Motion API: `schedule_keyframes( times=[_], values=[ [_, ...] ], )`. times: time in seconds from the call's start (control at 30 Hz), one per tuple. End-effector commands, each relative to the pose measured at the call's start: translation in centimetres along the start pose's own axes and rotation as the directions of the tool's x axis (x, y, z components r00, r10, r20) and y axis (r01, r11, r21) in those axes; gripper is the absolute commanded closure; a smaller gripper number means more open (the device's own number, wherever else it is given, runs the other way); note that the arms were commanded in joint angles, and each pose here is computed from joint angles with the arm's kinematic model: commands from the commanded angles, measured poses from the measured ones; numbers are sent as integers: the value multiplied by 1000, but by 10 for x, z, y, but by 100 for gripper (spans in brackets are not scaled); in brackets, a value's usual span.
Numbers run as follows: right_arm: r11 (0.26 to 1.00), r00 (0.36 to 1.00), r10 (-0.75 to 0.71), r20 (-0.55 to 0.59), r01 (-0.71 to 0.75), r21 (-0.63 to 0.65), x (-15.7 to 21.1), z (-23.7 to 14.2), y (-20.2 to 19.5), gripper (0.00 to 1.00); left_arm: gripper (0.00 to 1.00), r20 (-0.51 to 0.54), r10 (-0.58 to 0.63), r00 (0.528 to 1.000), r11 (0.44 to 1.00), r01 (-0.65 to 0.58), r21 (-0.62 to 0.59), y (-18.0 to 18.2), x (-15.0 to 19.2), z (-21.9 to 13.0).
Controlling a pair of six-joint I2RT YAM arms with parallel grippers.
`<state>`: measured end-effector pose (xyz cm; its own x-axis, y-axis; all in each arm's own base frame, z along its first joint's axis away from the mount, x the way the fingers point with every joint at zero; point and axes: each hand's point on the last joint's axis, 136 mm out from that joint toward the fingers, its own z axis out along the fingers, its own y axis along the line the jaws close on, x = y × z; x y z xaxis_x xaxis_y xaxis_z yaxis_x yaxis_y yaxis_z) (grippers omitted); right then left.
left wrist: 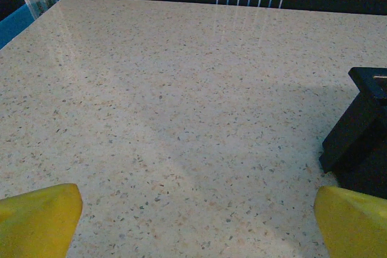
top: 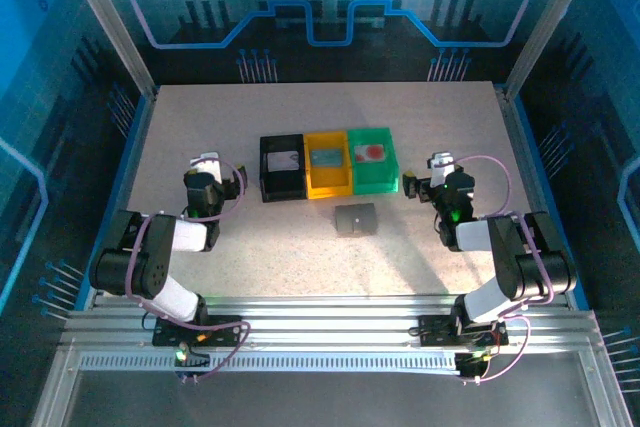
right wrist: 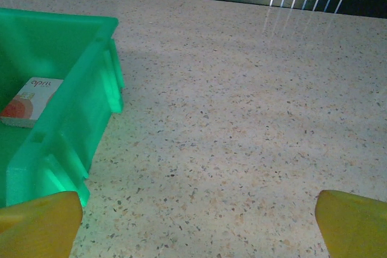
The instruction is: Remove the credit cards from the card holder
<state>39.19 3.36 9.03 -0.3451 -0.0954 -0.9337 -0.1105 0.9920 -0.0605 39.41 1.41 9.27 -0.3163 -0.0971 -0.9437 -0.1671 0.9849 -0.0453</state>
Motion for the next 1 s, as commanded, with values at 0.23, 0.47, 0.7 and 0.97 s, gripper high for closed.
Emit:
schedule_keyframes(
  times=[0.23,0.47,0.7,0.97],
  values=[
    [997,999,3,45,-7,79,-29,-9,-17,0,1,42,-3,999,1000,4,-13,3,-17,-8],
    [998,994,-33,106,27,62,-89,-38,8,0,1,65,-84,994,995,88,-52,9,-67,-37],
    [855,867,499,-1,-492,-160,-144,-78,25,0,1,14,-538,843,842,536,60,-3,-126,-97],
    [825,830,522,-199,-550,-129,-133,-96,42,0,1,-216,-540,814,739,581,342,-64,-131,-130]
  ],
)
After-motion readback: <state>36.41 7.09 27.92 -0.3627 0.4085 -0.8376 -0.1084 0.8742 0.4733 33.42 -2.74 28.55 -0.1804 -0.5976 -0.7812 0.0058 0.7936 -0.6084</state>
